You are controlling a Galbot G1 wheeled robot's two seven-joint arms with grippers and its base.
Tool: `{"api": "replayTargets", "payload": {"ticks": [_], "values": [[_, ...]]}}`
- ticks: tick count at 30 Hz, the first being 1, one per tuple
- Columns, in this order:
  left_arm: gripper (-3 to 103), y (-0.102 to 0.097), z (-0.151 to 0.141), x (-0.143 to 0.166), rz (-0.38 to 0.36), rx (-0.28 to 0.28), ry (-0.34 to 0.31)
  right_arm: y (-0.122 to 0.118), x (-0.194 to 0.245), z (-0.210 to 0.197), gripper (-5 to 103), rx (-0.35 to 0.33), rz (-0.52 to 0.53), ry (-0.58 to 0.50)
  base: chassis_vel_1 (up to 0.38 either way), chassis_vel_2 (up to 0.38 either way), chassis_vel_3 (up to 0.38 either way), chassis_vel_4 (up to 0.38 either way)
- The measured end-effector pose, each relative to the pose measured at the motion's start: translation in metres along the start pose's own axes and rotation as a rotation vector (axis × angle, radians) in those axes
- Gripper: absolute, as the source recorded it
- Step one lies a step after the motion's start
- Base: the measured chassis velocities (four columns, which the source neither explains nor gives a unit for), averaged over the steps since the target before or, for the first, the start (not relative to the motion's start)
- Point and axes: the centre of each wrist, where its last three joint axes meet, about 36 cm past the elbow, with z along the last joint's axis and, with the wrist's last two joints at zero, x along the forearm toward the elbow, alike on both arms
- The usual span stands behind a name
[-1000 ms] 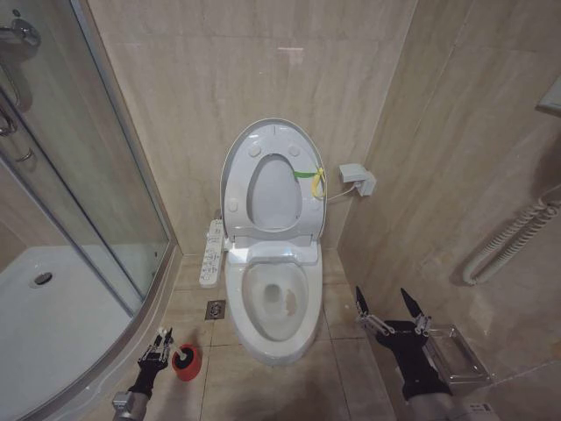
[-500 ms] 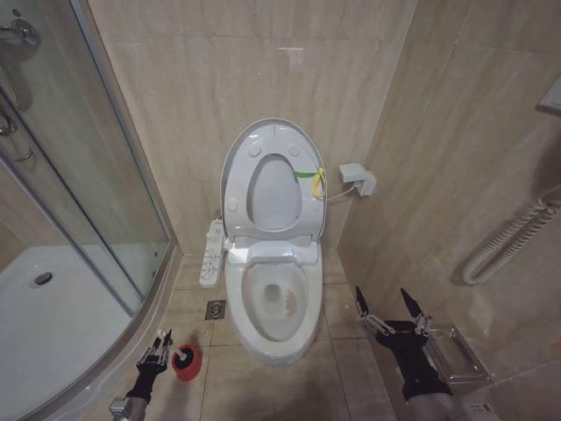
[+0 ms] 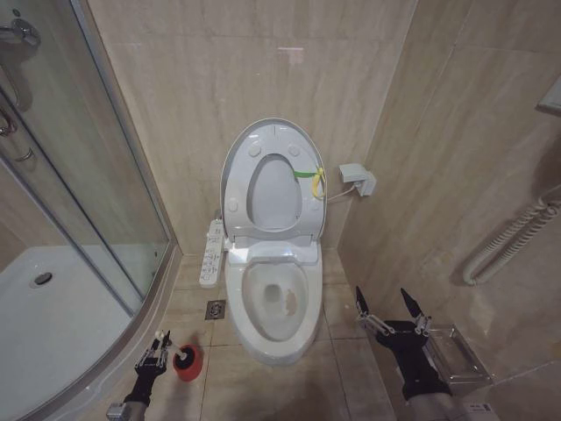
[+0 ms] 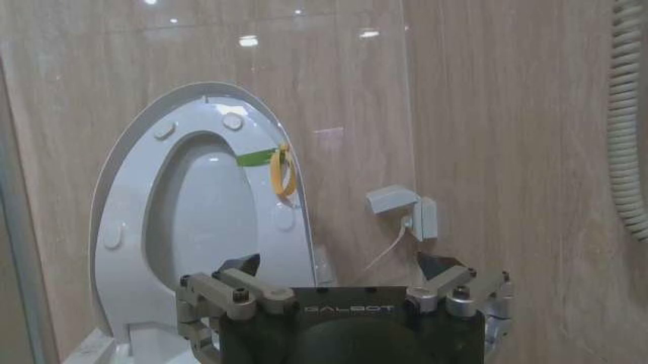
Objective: Open the toilet lid, clean the toilet bowl with a toilet brush, close the toilet lid, and flush.
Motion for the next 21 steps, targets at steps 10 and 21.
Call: {"api": "replayTargets", "payload": {"ticks": [10, 21], "values": [[20, -0.013, -0.042, 0.007, -0.02, -0.008, -0.024, 0.0, 0.0, 0.0, 100, 0.0, 0.0, 0.0, 0.0, 0.0, 0.0, 0.0], [20, -0.019, -0.075, 0.017, -0.042, -0.029, -0.064, 0.0, 0.0, 0.0, 100, 0.0, 0.0, 0.0, 0.0, 0.0, 0.0, 0.0]]}}
